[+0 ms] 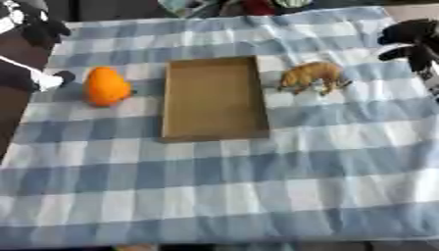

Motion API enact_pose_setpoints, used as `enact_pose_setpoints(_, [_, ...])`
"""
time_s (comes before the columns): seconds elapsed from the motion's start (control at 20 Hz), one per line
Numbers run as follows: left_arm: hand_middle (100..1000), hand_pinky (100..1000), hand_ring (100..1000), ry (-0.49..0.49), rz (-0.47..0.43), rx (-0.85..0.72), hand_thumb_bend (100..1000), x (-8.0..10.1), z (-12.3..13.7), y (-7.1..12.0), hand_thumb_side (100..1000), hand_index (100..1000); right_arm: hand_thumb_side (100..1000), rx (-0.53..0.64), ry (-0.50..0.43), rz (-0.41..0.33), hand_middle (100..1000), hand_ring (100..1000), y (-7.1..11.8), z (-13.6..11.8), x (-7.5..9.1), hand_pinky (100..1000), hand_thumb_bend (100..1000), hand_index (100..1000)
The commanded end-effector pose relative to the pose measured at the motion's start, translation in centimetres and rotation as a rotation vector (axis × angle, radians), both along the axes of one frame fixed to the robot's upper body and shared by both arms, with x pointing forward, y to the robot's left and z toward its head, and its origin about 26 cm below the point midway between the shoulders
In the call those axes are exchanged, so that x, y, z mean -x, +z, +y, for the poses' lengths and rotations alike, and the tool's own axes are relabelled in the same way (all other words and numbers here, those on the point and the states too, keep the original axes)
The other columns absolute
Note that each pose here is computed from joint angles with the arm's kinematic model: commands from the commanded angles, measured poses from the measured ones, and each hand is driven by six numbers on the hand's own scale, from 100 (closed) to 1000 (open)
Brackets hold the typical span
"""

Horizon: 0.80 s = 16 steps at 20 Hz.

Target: Pick up objects on the table and place them in the box.

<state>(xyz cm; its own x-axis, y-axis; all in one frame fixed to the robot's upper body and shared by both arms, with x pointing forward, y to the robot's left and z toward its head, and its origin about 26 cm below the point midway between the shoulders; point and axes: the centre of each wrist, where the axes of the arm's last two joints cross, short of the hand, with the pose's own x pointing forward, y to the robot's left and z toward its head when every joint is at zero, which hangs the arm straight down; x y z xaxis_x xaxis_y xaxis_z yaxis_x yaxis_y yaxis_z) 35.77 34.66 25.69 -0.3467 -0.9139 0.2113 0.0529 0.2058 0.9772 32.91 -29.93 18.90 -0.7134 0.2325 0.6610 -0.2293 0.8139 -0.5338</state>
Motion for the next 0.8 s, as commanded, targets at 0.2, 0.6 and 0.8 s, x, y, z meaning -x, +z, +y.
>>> enact_pose_setpoints(0.2, [602, 655, 607, 0.013, 0.003, -0.05, 503, -0.7, 0.4, 1.1, 100, 768, 527, 0.027, -0.001, -0.021, 767, 807, 0.9, -0.3, 0.0, 717, 100, 782])
enact_pose_setpoints(0.6, [616, 666, 618, 0.031, 0.054, -0.102, 508, -2.6, 0.4, 0.2, 100, 778, 536, 0.028, 0.002, -0.021, 767, 807, 0.9, -0.2, 0.0, 717, 100, 783])
enact_pose_setpoints(0.8, [618, 668, 609, 0.041, 0.062, -0.13, 500, -3.7, 0.4, -0.4, 100, 779, 535, 0.029, 0.005, -0.021, 767, 807, 0.9, -0.2, 0.0, 717, 100, 783])
